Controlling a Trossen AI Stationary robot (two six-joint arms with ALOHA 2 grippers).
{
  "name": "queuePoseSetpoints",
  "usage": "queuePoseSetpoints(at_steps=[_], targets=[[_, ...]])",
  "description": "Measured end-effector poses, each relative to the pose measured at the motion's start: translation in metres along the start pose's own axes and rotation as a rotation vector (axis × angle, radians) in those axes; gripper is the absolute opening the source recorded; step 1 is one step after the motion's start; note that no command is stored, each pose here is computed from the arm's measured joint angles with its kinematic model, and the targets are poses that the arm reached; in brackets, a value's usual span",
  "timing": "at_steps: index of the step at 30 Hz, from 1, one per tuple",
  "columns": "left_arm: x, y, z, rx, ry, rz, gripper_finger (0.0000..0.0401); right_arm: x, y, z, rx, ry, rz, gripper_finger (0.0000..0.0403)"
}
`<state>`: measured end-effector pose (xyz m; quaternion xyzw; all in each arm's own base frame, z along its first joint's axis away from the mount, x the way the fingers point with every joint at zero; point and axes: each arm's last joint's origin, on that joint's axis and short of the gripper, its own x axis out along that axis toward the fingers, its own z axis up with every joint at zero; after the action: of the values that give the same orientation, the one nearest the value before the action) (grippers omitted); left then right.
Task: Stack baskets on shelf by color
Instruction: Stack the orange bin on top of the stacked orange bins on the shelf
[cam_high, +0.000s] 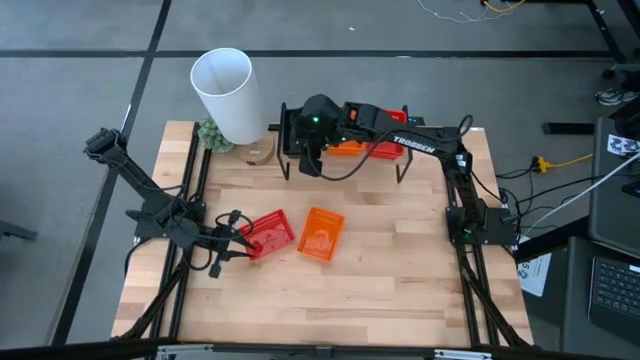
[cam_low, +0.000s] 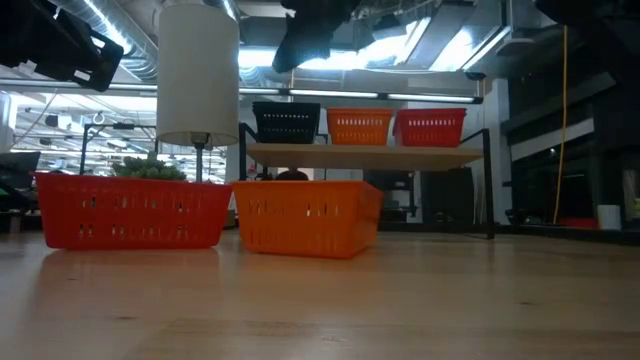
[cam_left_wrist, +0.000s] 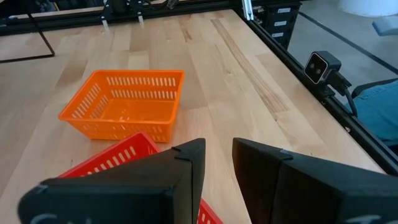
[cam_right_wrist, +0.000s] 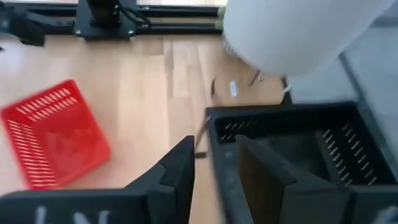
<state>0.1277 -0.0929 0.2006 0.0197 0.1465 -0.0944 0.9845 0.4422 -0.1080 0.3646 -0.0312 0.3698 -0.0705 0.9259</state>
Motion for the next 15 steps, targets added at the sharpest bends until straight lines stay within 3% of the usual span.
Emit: queuePoseSetpoints(at_steps=[3,7,10,15], targets=[[0.0,0.0,0.0,0.0,0.0,0.0,0.0074,-0.009,0.011,0.0,0.128,0.052,0.057,0.0117],[0.0,0.0,0.0,0.0,0.0,0.0,0.0074,-0.019,0.035,-0.007,0.27,0.198,0.233,0.0117],[0.0,0.0,0.0,0.0,0.0,0.0,0.0074,-0.019,0.06,-0.016,0.244,0.307,0.312,0.0117],[0.0,0.0,0.0,0.0,0.0,0.001,0.0074,0.006,0.116,-0.031,0.214,0.352,0.277,0.0117]])
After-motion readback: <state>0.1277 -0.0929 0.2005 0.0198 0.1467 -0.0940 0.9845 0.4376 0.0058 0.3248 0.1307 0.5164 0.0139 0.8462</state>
